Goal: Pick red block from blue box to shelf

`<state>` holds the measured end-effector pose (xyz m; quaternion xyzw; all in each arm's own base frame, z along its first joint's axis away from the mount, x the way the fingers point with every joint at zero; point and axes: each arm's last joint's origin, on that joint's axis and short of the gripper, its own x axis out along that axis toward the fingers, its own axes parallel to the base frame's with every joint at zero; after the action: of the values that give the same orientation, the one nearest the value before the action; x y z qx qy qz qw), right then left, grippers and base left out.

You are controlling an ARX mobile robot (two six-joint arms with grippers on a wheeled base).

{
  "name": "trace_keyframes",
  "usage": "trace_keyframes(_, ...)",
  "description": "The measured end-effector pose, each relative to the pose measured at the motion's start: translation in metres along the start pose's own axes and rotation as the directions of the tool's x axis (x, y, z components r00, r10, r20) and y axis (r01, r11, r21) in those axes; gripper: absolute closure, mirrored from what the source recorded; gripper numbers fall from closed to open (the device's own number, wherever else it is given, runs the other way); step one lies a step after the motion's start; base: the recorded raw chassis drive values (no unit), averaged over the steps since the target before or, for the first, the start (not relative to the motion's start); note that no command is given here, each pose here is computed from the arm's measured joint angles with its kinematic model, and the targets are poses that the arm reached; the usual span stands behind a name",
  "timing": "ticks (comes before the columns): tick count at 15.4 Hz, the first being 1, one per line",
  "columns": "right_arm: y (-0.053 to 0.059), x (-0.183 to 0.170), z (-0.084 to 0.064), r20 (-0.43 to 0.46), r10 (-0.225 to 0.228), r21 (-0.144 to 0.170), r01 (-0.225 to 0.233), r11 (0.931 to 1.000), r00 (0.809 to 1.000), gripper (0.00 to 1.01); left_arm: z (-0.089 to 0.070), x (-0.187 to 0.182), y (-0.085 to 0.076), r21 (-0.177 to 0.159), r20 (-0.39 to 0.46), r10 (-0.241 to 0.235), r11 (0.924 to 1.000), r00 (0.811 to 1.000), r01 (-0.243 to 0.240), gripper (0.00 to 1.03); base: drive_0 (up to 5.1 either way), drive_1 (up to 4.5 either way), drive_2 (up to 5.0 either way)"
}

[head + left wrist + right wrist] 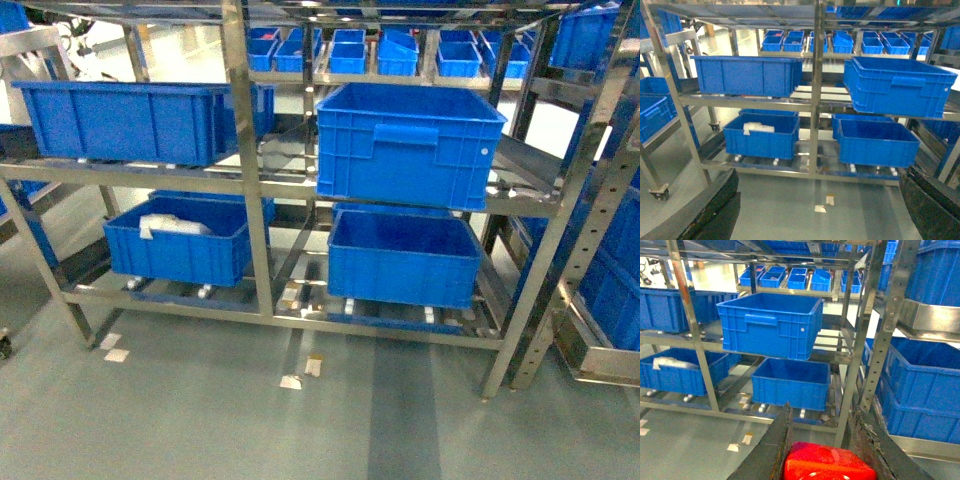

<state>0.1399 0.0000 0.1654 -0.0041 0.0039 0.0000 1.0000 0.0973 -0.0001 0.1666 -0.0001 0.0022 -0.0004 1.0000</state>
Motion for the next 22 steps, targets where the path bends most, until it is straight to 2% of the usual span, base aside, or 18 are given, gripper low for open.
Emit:
trace_keyframes(4, 0.0, -0.0008, 0.0027, 0.025, 0.0, 0.0, 0.0, 1.0, 1.0, 0.73, 0.0008, 0.0, 0.0, 0.0, 0.008, 0.0, 1.0, 1.0, 0.0, 0.05, 0.0, 0.0, 0.0)
trace_keyframes(22, 0.0, -0.0003, 0.0014, 0.013, 0.0, 0.0, 0.0, 1.0, 1.0, 0.73, 0.0007, 0.0, -0.0001, 0.0, 0.007, -0.001, 1.0, 1.0, 0.001, 0.05, 0.0, 0.0, 0.0)
